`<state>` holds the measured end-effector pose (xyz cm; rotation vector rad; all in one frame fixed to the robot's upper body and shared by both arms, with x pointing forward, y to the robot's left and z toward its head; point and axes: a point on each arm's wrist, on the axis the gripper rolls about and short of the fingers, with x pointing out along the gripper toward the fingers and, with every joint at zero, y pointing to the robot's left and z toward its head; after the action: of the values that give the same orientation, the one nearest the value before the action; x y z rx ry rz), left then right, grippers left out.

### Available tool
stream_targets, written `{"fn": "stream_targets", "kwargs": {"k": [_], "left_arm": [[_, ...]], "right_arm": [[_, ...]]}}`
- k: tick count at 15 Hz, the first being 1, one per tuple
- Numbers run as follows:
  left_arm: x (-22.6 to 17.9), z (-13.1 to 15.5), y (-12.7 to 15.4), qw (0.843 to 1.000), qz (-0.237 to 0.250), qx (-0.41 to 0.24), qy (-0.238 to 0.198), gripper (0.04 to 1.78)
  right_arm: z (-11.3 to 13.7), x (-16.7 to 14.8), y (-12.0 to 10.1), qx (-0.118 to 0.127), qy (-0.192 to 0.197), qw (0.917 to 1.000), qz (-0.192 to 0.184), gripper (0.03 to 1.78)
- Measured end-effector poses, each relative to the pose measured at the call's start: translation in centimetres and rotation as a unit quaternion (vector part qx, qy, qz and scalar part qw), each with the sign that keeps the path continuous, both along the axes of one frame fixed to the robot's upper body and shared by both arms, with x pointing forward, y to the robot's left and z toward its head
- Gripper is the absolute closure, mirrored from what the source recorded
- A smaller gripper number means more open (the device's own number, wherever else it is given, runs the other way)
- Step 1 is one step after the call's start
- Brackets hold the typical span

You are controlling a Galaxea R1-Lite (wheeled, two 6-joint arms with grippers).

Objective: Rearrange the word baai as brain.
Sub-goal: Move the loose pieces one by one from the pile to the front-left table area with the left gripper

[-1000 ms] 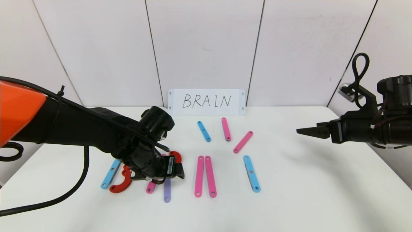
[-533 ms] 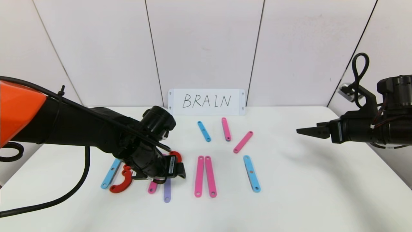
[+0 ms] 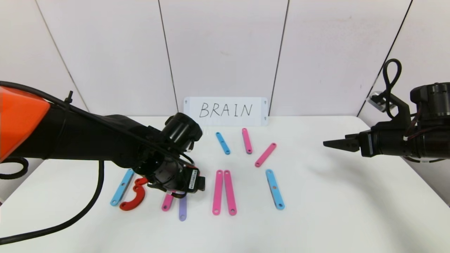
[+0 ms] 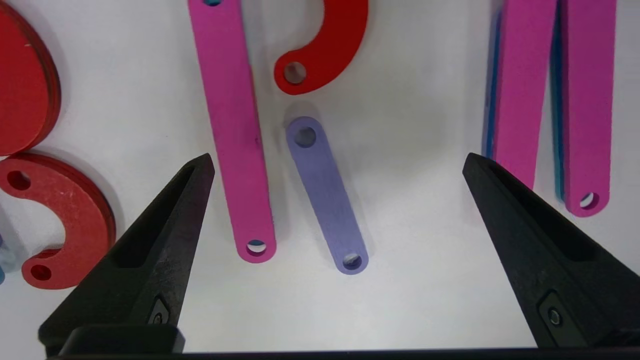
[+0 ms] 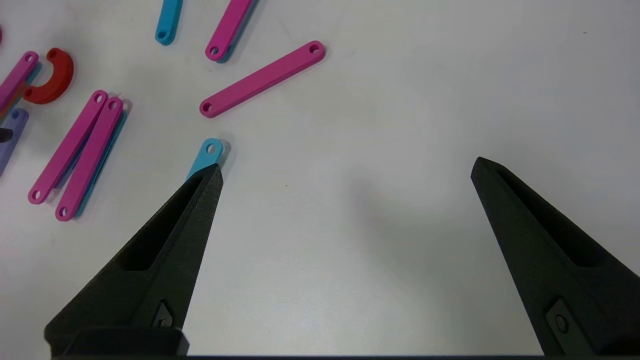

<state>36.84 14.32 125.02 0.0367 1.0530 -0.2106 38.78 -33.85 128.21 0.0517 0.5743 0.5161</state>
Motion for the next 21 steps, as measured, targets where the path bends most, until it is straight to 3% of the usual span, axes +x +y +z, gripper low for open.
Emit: {"fn": "stream_targets", "kwargs": {"k": [8, 21], "left_arm": [[-1.6, -0.7, -2.9, 0.998, -0.054, 0.019, -0.007, 0.08], [-1.8, -1.6, -5.0, 0.997, -0.062, 0.038, -0.015, 0.08]], "right_arm": [[0.0, 0.1, 0.0, 0.0, -0.001, 1.0, -0.001, 0.07], [0.1, 0.1, -0.2, 0.0, -0.002, 1.0, -0.004, 0.07]]}}
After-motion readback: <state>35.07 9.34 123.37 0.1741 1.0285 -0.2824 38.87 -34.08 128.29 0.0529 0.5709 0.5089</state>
